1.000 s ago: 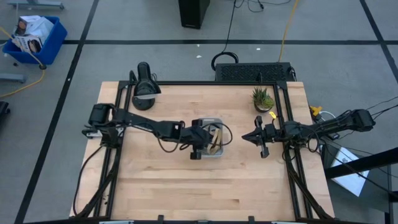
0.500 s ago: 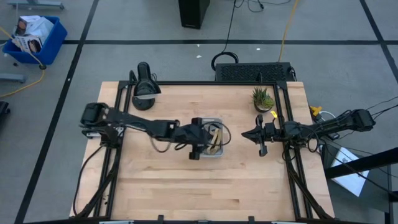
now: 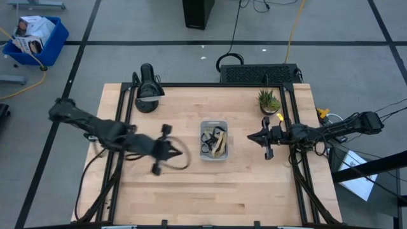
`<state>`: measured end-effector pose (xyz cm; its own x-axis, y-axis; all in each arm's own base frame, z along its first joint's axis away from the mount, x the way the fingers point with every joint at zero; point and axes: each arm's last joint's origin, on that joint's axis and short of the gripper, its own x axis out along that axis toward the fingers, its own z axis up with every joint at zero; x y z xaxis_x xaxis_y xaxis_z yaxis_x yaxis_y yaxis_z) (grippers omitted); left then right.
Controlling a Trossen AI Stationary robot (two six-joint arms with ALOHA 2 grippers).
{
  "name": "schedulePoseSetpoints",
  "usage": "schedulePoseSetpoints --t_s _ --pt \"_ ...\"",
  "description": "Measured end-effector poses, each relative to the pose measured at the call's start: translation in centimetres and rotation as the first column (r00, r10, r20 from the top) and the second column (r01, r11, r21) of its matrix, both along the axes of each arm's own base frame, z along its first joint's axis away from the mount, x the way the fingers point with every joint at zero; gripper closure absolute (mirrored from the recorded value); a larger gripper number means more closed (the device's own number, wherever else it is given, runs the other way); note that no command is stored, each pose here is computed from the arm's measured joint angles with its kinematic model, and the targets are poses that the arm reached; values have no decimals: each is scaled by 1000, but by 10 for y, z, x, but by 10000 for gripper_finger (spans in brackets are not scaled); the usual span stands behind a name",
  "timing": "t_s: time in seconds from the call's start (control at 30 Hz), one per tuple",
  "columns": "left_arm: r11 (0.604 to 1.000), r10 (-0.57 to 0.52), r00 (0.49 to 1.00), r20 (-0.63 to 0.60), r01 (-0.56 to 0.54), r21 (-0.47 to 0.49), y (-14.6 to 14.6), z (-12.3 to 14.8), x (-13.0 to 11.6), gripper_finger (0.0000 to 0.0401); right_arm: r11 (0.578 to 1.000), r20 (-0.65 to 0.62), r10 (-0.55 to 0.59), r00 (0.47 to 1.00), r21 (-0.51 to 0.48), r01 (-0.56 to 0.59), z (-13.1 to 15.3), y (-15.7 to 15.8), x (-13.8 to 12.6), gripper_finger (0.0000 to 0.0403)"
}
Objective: Pick and place rubber bands into bin
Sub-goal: Return to Home Position
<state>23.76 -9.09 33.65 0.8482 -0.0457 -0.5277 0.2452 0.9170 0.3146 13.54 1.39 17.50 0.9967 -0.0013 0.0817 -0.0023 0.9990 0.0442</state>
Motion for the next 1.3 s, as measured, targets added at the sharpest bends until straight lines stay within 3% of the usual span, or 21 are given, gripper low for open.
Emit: schedulePoseSetpoints --t_s 0.13,0.3,0.5,0.7,0.9,1.3 --pt "999 -45 992 118 44 11 -5 -3 -38 397 1000 37 0 999 -9 0 4 0 0 402" --pt "996 16 970 242 5 -88 11 -34 -66 397 998 44 -7 999 -58 9 4 0 -1 402" --pt "991 67 938 340 -23 -131 25 -85 -78 398 996 64 -13 998 -88 18 6 0 -1 402" --pt "987 121 890 439 -60 -150 36 -115 -98 399 994 115 -15 993 -106 27 11 0 -2 403" --pt "985 49 889 456 33 -172 41 -135 -113 400 993 115 -13 993 -116 26 11 0 -2 403" --pt "981 159 864 478 -83 -178 57 -158 -116 400 991 113 -16 993 -132 31 11 0 -2 403"
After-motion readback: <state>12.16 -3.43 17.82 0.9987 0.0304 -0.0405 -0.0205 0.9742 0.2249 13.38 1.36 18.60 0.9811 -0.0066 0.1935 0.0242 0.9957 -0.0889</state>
